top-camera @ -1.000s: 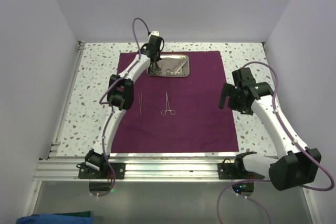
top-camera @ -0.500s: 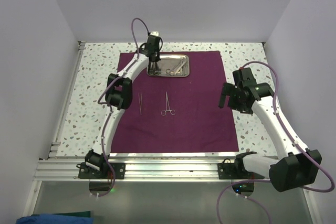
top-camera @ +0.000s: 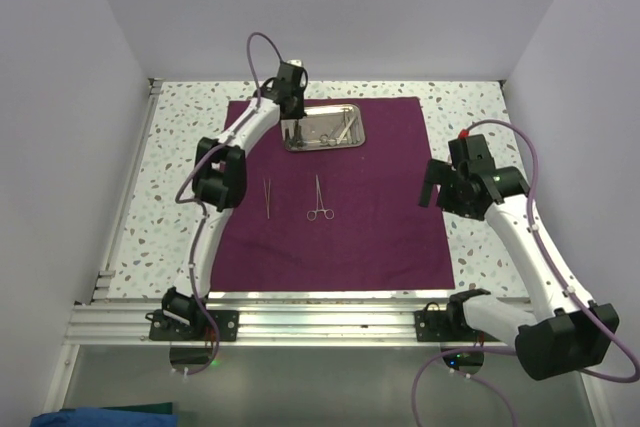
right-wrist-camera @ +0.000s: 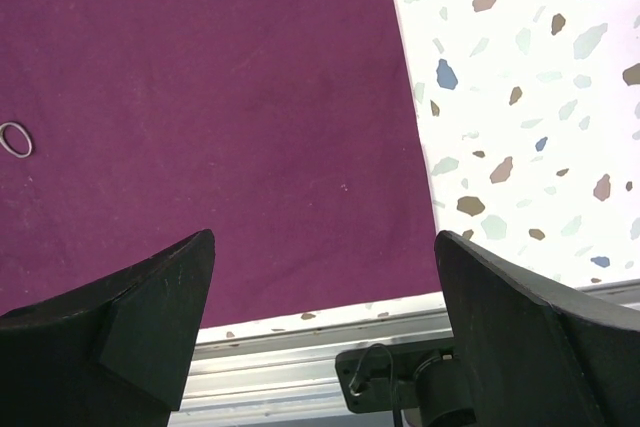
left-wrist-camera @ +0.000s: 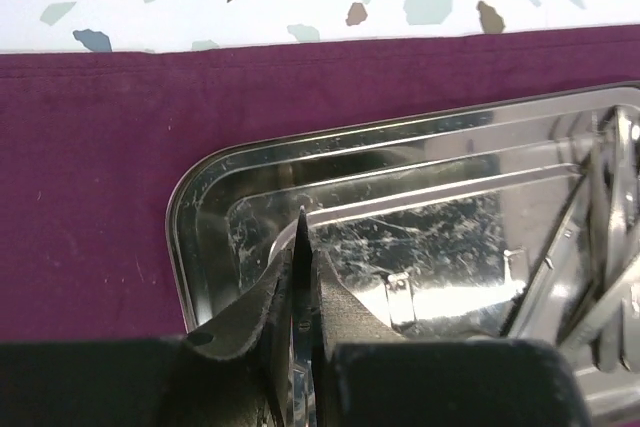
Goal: Open and lay out the surgical kit
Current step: Pick up the medical item from the container, then place the medical item in the surgical kit.
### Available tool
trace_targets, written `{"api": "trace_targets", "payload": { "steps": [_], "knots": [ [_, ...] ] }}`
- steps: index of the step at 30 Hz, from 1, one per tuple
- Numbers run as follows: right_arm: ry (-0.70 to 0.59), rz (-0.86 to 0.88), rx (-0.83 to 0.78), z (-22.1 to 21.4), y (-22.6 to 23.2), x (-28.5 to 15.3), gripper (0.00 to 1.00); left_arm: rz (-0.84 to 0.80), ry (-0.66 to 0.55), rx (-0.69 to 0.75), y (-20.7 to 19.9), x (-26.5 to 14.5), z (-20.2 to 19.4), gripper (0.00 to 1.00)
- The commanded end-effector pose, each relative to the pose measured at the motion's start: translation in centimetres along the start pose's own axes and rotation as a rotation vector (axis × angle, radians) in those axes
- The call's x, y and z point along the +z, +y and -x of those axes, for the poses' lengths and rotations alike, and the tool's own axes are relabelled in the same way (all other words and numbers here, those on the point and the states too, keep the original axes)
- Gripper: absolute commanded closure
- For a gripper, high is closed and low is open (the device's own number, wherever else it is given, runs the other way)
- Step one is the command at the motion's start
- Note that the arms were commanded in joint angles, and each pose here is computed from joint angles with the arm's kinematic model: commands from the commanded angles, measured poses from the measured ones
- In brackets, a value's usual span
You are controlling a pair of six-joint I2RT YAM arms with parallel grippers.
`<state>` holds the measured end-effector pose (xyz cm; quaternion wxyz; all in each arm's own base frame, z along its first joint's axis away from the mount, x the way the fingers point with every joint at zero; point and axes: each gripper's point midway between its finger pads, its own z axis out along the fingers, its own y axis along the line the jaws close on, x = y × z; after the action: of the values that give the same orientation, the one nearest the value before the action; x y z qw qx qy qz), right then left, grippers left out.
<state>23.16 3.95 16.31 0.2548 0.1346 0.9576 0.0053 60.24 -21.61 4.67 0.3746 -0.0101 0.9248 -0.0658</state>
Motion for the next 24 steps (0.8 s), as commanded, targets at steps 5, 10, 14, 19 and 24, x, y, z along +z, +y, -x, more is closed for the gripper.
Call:
{"api": "trace_targets", "payload": {
  "steps": [5, 10, 14, 19, 24],
  "knots": [
    [-0.037, 0.052, 0.016, 0.1, 0.5, -0.6, 0.04, -0.073, -0.1, -0.052, -2.0, -7.0, 5.2, 1.0],
    [-0.029, 0.073, 0.024, -0.7, 0.5, -0.9, 0.04, -0.06, -0.055, -0.06, -2.7, -8.6, 3.5, 1.0],
    [-0.024, 0.087, 0.036, -1.3, 0.5, -1.4, 0.04, -0.013, -0.037, -0.065, -3.7, -11.4, 1.2, 1.0],
    [-0.019, 0.148, 0.063, -2.2, 1.0, -2.9, 0.04, 0.049, 0.007, -0.04, -5.4, -14.8, -5.4, 1.0],
    [-0.003, 0.167, 0.065, -3.2, 0.7, -4.4, 0.04, 0.027, 0.054, -0.085, -6.0, -16.3, -9.9, 1.0]
  ]
}}
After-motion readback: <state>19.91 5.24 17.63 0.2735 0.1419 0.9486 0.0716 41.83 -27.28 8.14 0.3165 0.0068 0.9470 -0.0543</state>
